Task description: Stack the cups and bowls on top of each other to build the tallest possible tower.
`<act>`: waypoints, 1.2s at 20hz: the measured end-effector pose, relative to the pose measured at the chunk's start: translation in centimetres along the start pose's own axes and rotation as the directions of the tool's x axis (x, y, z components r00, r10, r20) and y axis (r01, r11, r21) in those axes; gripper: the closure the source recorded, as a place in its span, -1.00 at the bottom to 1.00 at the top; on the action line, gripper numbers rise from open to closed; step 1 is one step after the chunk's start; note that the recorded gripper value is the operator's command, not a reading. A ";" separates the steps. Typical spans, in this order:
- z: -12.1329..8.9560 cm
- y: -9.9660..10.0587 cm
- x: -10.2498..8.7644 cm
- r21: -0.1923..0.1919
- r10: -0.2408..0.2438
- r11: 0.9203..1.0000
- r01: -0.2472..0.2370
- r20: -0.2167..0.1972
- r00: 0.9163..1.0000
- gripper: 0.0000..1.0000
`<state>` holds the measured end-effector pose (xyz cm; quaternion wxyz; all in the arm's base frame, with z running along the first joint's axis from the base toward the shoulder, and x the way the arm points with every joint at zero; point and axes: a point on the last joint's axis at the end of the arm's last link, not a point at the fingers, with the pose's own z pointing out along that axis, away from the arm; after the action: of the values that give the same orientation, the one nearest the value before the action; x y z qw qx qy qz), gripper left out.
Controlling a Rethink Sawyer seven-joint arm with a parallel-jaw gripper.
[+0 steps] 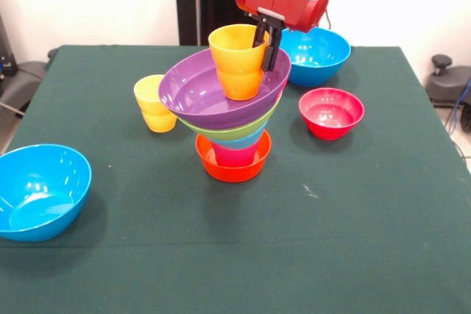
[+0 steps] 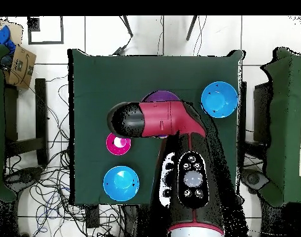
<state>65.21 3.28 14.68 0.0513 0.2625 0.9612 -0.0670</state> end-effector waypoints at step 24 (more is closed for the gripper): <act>0.7 -0.8 0.2 0.029 -0.057 0.998 0.056 0.038 0.998 1.00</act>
<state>64.62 2.57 14.08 0.0641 0.2346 0.9661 -0.0870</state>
